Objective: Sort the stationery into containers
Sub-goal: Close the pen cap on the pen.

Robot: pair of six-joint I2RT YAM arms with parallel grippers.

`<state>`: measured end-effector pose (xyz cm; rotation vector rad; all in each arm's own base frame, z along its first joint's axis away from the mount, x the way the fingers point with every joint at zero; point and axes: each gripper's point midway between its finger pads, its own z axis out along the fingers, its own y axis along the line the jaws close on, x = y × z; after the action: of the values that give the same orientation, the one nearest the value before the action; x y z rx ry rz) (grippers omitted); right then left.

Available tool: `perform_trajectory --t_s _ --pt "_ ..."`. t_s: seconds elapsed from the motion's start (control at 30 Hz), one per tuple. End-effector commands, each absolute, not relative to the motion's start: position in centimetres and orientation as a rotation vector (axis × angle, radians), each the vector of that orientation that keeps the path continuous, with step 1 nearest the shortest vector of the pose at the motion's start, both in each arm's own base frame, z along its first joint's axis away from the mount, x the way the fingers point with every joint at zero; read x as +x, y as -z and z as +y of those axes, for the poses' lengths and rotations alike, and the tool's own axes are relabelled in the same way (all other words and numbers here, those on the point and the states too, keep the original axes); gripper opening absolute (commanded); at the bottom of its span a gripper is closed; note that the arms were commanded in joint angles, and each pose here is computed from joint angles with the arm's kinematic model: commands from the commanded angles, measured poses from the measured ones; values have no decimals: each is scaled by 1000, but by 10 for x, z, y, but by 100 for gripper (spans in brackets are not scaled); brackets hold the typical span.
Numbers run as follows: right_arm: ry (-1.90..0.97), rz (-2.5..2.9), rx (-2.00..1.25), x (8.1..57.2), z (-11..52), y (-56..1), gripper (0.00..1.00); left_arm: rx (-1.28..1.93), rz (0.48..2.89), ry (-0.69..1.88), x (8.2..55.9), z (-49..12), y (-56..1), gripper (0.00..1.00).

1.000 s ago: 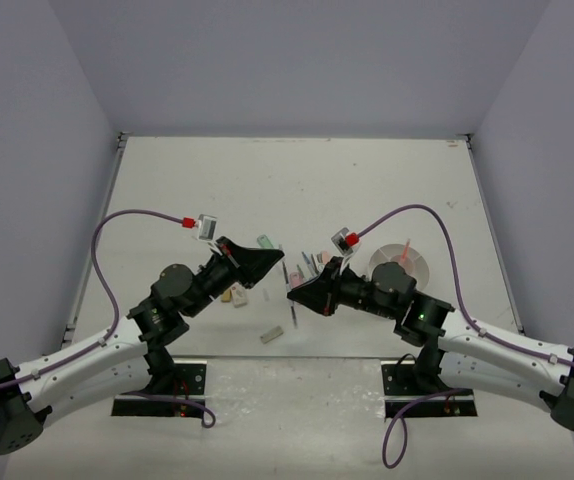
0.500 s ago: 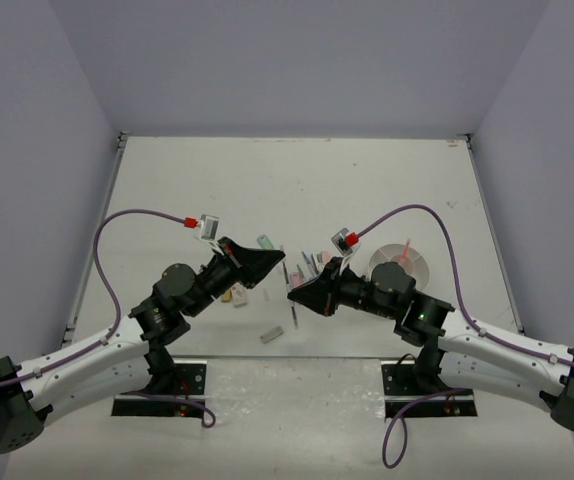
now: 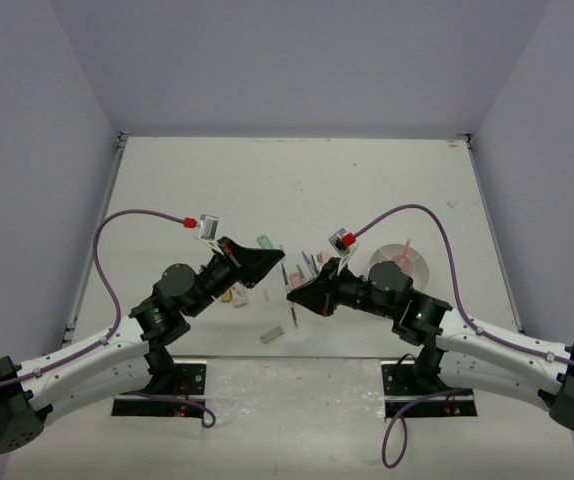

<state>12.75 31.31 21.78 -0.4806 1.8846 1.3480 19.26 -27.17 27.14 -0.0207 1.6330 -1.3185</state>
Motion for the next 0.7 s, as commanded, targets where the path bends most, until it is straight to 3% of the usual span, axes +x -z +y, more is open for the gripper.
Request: perform_trajectory --t_s 0.0,0.67 --pt "-1377 1809 -491 128 316 -244 0 -39 1602 1317 196 -270 -278 0" --pt "-1338 1789 -452 136 312 -253 0 -12 1604 1335 193 -274 -274 0"
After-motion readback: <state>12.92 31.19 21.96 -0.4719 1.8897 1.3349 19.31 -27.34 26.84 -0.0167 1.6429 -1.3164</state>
